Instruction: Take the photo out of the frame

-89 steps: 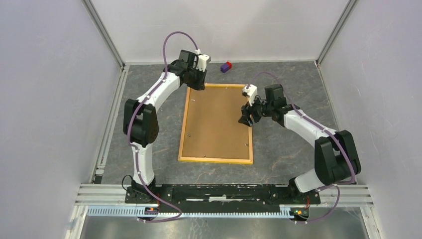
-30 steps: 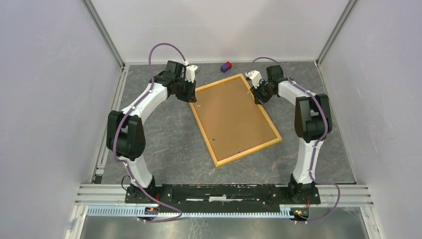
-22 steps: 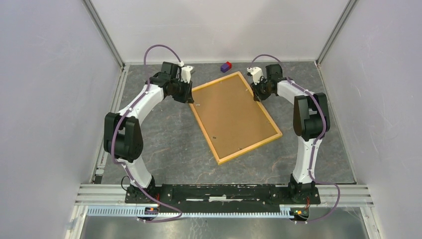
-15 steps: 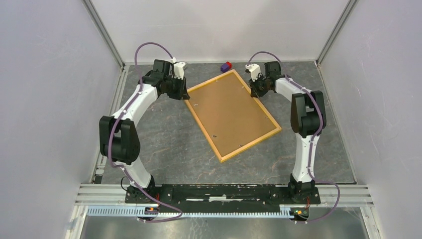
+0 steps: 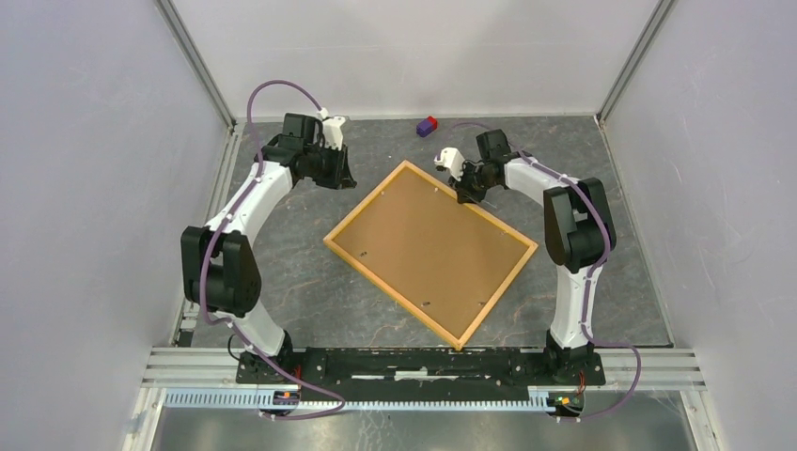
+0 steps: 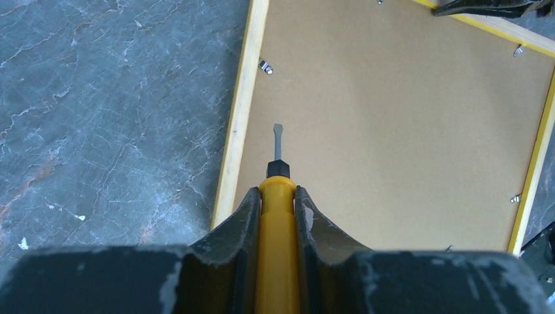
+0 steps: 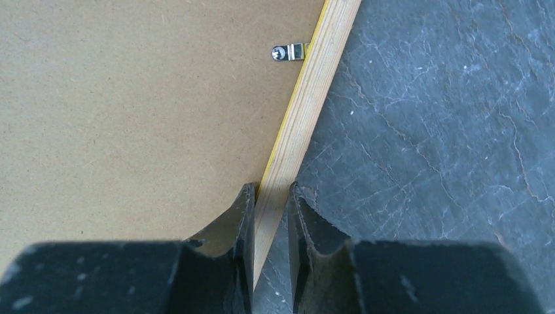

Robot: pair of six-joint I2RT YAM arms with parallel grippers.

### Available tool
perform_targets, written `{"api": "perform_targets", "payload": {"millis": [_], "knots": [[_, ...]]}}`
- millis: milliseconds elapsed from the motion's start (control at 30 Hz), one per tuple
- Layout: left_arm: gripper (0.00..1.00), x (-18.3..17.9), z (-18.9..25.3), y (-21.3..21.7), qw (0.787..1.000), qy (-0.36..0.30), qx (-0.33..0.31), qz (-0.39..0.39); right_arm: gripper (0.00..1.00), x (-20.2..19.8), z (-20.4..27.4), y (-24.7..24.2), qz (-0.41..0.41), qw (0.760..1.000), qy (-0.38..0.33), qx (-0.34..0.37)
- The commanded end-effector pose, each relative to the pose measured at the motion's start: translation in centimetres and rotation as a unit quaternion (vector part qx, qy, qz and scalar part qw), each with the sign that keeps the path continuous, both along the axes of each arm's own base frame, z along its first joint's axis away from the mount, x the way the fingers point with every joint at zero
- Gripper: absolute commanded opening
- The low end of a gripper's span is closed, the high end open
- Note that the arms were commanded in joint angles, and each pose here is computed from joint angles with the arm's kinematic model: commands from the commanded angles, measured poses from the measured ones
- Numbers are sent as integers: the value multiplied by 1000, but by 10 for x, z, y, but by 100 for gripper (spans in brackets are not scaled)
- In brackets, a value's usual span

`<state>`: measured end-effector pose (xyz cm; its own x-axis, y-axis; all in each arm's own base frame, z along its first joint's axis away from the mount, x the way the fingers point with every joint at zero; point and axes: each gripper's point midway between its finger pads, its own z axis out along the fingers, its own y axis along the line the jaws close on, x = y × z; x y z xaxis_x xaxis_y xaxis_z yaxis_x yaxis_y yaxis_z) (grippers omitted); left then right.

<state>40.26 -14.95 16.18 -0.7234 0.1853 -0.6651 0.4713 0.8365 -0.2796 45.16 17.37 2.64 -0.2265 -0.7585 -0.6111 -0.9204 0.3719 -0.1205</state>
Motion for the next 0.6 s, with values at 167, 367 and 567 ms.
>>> {"api": "perform_targets", "payload": {"millis": [167,367,567], "knots": [[2,-16,9,-3,1000,-8,-21,-12,7,5,-38,-17,61,993,30,-94],[2,-29,-2,4,1000,-4,2,-28,8,25,-24,35,146,985,-35,-89],[2,-39,-13,9,999,2,20,-39,9,13,-12,84,225,970,-75,-58]]}}
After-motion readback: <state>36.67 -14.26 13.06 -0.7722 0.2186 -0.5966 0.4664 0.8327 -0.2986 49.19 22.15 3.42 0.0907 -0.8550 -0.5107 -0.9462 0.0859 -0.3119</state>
